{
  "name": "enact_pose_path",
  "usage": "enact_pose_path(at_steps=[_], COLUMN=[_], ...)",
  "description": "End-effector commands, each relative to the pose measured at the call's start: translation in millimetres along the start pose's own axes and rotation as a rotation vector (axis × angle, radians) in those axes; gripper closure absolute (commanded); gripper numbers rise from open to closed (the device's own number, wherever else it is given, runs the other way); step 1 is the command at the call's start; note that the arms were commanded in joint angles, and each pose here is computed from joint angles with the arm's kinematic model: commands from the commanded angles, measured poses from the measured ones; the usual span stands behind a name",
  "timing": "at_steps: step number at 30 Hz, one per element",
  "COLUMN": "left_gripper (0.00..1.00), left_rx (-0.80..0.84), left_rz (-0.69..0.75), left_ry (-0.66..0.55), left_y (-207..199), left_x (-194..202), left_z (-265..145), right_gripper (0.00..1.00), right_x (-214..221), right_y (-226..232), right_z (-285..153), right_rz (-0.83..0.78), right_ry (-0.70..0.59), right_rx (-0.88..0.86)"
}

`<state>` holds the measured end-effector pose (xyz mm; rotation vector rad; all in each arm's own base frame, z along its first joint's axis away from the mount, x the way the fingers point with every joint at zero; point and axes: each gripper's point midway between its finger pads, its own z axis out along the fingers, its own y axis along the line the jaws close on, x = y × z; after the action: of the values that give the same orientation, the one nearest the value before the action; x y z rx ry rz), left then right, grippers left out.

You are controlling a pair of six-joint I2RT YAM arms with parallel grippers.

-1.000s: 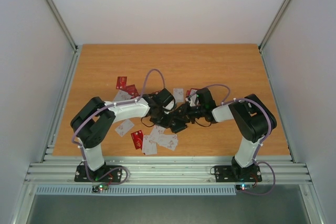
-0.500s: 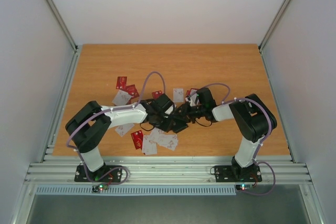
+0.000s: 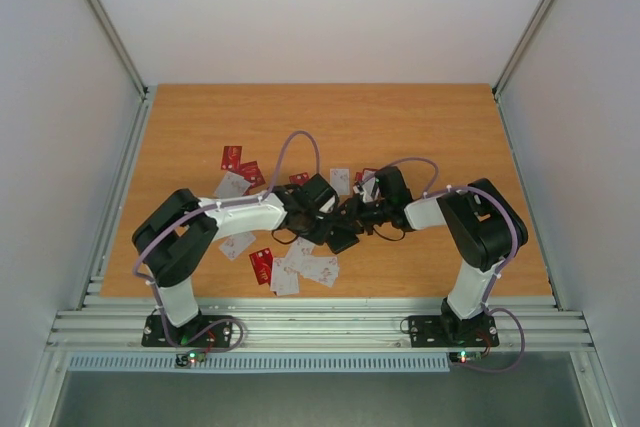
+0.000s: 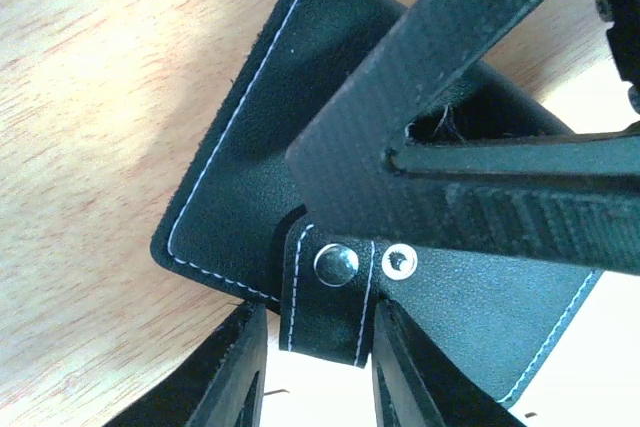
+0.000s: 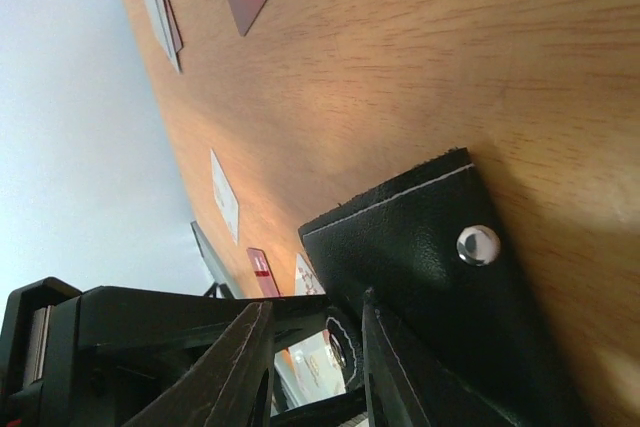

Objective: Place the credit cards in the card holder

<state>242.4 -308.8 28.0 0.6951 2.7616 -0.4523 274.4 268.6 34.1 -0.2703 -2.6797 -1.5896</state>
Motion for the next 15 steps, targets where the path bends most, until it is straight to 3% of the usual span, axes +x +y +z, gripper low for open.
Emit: enact_pose_path(at_steps=[1,7,15], left_gripper=[0.71,0.77,0.77], left_rx=[0.065,0.158,0.24], left_rz=[0.027,0.018,0.018], left_ry=[-0.032,-0.028,-0.013], left_y=[-16.7,-34.1,-49.5], left_x=[-15.7,-18.0,-20.6], left_z=[1.3,-2.1,-1.1], right_gripper=[0.73,0.73,0.73], right_x=[24.0,23.9,22.7], right_y=[-60.6,-60.9,-60.1], right_z=[-0.8,-1.2,0.7], right_rz=[0.173,0.174,0.178], right_ry=[0.038,0.04,0.044], right_rx=[0.184,0.182,0.166])
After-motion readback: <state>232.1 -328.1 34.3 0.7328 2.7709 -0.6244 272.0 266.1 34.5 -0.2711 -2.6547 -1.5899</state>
